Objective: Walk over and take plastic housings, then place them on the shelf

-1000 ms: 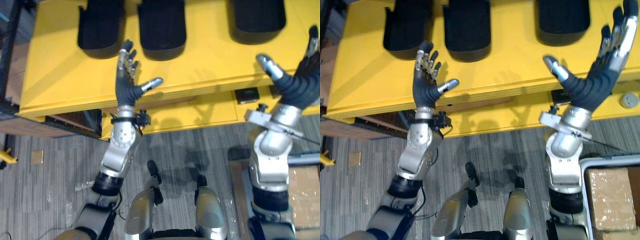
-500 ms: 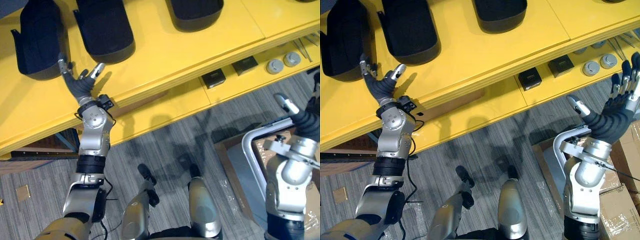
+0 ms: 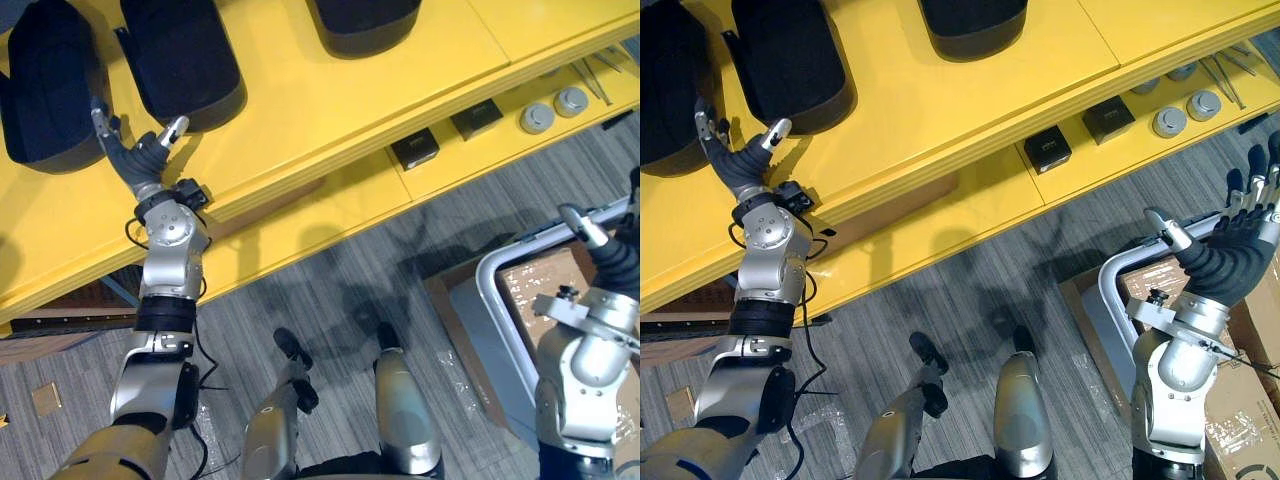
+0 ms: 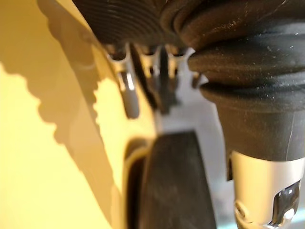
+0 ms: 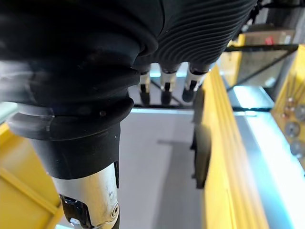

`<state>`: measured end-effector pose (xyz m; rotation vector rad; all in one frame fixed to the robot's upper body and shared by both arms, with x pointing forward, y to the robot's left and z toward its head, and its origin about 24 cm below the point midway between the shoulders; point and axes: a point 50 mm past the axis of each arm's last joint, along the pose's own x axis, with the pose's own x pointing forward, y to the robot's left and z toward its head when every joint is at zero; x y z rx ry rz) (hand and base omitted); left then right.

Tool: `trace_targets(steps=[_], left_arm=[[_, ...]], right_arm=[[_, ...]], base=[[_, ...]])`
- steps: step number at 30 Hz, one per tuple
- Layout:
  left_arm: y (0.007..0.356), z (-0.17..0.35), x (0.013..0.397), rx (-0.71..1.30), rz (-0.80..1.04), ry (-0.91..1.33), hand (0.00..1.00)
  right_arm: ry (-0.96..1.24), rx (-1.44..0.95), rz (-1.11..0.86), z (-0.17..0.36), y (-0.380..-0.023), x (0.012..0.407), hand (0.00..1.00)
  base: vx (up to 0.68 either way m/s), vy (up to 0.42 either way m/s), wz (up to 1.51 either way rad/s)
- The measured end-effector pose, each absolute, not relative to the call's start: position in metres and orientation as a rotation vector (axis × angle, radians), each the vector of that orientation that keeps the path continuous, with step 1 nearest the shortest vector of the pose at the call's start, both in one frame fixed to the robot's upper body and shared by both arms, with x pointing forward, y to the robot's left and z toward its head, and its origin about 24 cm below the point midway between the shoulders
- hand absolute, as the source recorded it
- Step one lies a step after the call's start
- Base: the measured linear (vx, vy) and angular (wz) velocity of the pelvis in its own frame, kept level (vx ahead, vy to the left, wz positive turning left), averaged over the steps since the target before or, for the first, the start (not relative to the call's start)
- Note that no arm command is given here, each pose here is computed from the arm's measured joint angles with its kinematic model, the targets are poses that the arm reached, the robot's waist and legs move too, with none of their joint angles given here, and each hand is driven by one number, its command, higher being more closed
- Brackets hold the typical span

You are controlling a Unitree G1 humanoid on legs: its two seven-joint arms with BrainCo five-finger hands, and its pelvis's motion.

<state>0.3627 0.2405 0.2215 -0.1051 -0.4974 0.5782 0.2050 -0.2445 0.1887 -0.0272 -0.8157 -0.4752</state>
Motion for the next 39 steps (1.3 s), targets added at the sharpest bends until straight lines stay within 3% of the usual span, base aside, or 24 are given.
trace_targets(steps=[7,16,26,29,35,39], left_arm=[[0.244,0.234,0.367,-0.113,0.446,-0.522,0.0],[0.24,0.247,0.376,-0.169,0.418,-0.522,0.0],[0.243,0.263,0.377,-0.166,0.446,-0.525,0.0],[0.248,0.262,0.375,-0.181,0.529,-0.523,0.0],[0.267,0.267,0.341,-0.205,0.722,-0.734,0.0],[0.244,0.243,0.302,-0.249,0.685,-0.845,0.0]], right_arm=[[-0.815,-0.014,-0.453,0.189,-0.244,0.206,0.0],[-0.799,-0.012,-0.441,0.187,-0.245,0.206,0.0],[-0.789,-0.016,-0.427,0.185,-0.244,0.205,0.0],[-0.76,-0.004,-0.428,0.179,-0.246,0.203,0.0],[-0.745,0.017,-0.404,0.169,-0.241,0.195,0.0],[-0.761,-0.023,-0.363,0.168,-0.232,0.184,0.0]], base=[[0.0,-0.003,-0.06],[0.0,-0.001,-0.08],[0.01,0.001,-0.02],[0.0,0.0,0.0],[0.01,-0.003,0.03],[0.03,-0.026,0.32]])
